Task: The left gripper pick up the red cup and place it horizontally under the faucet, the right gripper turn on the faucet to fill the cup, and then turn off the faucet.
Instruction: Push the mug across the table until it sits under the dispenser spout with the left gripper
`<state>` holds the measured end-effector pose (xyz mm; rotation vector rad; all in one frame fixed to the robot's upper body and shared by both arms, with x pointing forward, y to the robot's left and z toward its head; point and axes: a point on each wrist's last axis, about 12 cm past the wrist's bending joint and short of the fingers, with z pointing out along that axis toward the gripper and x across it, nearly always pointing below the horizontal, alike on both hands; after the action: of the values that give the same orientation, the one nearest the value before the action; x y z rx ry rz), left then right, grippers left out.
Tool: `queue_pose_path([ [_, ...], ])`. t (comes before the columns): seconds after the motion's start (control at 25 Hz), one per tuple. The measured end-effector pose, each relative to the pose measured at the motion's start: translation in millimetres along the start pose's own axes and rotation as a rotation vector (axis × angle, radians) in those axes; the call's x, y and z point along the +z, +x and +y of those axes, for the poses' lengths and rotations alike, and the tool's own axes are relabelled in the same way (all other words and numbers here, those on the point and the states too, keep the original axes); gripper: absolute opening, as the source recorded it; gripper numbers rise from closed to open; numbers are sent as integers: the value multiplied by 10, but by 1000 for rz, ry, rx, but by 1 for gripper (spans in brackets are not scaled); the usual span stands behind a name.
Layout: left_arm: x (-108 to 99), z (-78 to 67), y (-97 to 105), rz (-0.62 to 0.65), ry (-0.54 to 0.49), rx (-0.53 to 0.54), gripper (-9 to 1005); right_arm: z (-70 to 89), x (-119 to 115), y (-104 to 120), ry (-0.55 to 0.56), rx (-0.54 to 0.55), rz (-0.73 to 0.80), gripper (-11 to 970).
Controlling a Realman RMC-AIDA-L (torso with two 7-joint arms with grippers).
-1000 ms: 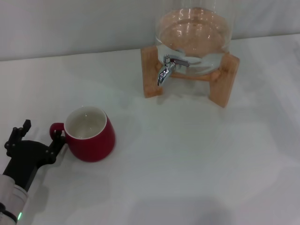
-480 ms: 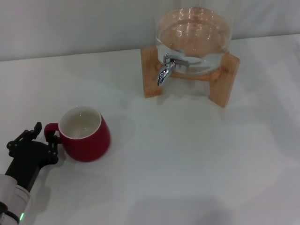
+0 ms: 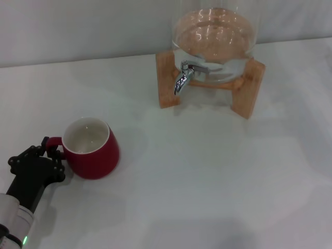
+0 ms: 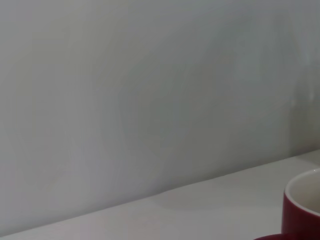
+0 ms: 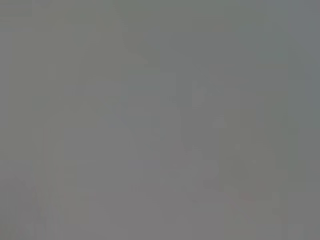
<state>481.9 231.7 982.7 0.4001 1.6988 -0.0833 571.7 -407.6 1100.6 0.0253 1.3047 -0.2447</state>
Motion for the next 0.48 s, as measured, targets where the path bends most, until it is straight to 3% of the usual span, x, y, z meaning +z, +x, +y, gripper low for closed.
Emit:
queue_pose_path([
  [0.48, 94, -12, -91, -31, 2, -8, 96, 20, 13, -10, -7, 3, -7, 641],
])
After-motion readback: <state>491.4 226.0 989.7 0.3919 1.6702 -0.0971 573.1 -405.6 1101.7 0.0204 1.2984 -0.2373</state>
